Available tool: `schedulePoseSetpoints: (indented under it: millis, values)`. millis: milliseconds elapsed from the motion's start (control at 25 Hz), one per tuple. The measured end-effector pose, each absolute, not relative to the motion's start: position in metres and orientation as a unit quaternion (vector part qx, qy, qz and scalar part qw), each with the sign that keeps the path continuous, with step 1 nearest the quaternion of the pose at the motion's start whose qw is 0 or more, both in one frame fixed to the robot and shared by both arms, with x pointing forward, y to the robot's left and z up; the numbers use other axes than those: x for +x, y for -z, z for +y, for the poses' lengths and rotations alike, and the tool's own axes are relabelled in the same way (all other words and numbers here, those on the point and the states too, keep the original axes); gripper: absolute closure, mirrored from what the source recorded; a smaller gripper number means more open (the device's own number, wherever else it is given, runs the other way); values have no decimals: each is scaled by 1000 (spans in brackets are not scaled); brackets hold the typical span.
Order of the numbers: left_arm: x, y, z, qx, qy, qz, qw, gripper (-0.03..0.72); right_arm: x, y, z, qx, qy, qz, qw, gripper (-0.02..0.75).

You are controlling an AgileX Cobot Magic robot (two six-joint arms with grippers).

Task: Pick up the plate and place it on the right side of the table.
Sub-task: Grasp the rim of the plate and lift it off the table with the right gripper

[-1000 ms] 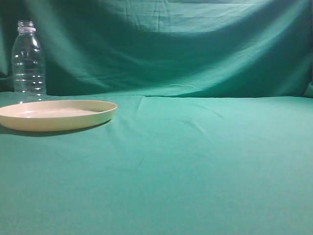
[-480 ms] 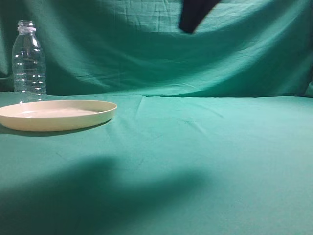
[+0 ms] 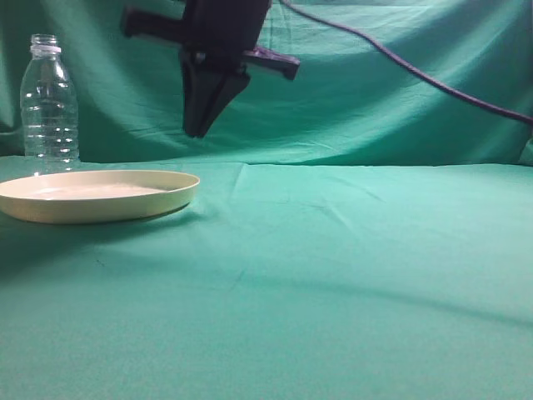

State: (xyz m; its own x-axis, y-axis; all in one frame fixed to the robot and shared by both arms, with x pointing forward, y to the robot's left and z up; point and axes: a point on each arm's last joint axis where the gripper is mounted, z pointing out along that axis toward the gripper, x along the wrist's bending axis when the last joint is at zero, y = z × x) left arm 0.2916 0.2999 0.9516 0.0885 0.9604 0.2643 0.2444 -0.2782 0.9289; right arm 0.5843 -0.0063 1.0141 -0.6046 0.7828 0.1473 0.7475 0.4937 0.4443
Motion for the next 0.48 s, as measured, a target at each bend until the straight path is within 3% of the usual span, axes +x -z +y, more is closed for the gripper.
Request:
schedulePoseSetpoints:
  millis: [160,200,240,480]
  values:
    - [292,-952,300,638,-482,472,371,688,608,-991,14,441,-241,864,38,738]
    - [292,-952,300,638,-482,472,371,688,613,-987,18,441,-242,863,39,689]
    - [292,-952,300,638,-482,472,371,688,616,-982,21,441,-243,863,39,689]
    - [292,-952,300,638,-482,472,371,688,626,-972,26,436,-246,864,53,267]
